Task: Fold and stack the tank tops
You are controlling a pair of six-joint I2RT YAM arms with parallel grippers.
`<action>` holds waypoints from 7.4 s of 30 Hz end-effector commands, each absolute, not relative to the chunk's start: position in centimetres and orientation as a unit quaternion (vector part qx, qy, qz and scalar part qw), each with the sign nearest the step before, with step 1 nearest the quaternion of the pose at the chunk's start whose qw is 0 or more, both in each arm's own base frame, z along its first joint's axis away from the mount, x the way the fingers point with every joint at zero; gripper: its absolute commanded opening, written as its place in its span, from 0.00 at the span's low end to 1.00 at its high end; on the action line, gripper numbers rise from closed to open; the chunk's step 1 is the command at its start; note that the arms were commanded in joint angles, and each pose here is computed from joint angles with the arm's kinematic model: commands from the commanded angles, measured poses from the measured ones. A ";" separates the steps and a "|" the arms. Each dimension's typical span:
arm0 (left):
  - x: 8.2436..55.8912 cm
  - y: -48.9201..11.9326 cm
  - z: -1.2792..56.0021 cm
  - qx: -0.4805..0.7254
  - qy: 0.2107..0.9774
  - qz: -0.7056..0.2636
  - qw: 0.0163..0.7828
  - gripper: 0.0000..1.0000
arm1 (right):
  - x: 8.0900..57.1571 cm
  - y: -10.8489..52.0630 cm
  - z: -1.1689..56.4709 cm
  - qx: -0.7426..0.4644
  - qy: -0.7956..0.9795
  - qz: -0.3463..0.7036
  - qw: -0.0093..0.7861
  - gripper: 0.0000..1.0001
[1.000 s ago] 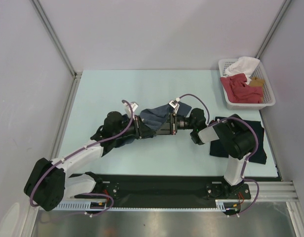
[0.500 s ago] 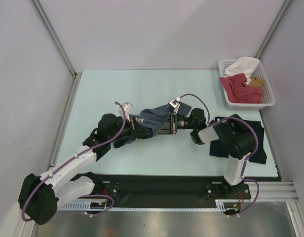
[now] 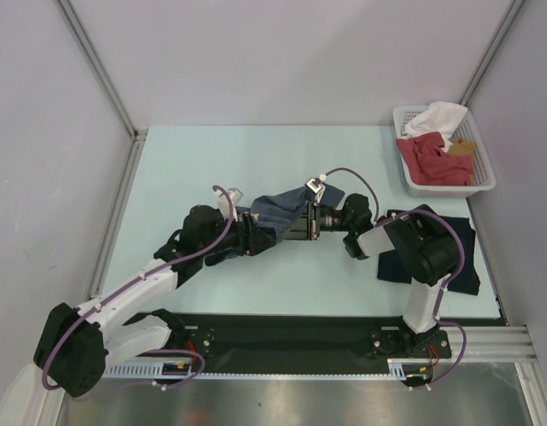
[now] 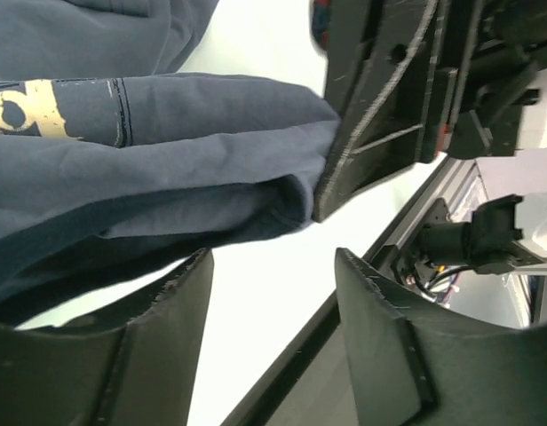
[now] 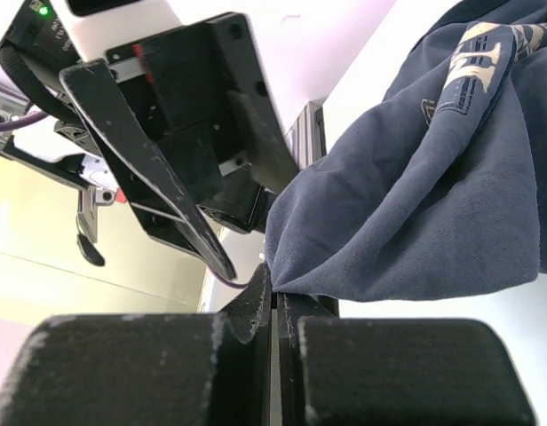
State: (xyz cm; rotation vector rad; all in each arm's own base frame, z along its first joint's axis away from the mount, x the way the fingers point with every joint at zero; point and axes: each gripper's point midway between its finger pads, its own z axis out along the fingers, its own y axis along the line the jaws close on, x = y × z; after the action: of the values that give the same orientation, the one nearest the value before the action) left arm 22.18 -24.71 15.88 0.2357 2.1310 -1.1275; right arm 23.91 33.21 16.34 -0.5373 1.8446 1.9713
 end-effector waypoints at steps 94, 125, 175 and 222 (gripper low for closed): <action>23.9 -28.6 17.6 0.156 0.754 -0.514 0.377 0.48 | 24.5 32.6 18.4 -0.220 0.607 0.716 0.265 0.00; 23.5 -21.7 18.4 0.104 0.819 -0.358 0.437 0.00 | 26.9 30.3 17.9 -0.172 0.639 0.671 0.333 0.55; 22.8 -4.0 22.4 -0.248 0.797 -0.134 0.534 0.00 | 39.4 18.1 8.2 0.089 0.907 0.072 0.404 0.00; 24.2 -3.4 25.7 -0.230 0.788 -0.146 0.552 0.00 | 29.6 26.1 6.8 -0.053 0.914 0.188 0.355 0.44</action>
State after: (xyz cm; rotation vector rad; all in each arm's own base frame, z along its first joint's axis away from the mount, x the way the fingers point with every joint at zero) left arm 23.85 -3.47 24.29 -0.5767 1.9184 -0.3356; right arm 28.35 23.85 5.41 -0.1035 2.4211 0.3771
